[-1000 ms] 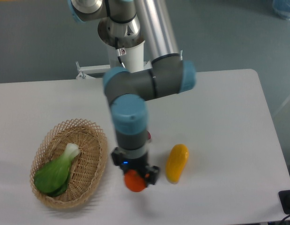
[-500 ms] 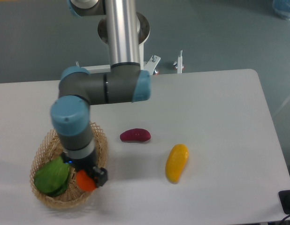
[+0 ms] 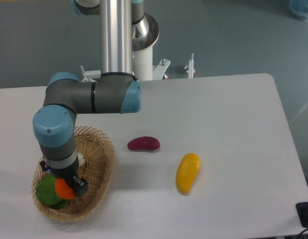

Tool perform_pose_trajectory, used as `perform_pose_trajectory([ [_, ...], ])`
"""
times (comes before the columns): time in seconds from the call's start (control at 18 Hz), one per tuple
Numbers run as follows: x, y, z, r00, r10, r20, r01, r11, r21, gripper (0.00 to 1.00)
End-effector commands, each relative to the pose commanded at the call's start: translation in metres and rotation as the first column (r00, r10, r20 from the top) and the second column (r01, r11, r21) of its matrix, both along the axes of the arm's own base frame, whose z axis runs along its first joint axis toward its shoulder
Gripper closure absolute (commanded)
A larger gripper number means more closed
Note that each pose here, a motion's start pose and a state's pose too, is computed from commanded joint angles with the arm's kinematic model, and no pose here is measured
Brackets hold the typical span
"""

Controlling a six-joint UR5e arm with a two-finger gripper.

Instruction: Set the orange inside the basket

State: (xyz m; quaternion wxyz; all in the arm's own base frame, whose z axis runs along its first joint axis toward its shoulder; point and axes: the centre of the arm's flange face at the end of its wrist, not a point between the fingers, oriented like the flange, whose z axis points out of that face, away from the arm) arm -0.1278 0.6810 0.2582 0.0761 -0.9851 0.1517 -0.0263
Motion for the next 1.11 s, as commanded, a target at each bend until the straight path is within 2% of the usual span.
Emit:
perform_pose_trajectory([
  [0.11, 0.001, -0.002, -0.005, 1.000, 0.000, 0.001, 0.000, 1.000, -0.010, 0.00],
  [0.33, 0.000, 0.001, 0.005, 1.000, -0.004, -0.008, 0.005, 1.000, 0.017, 0.00],
  [0.61, -0.017, 0.004, 0.037, 0.999, 0.021, -0.032, -0.019, 0.997, 0.071, 0.00],
  [1.0, -0.096, -0.015, 0.067, 0.987, 0.141, -0.078, -0.125, 0.975, 0.182, 0.00],
  [1.11, -0.138, -0.032, 0.075, 0.976, 0.198, -0.090, -0.178, 0.964, 0.196, 0.00],
])
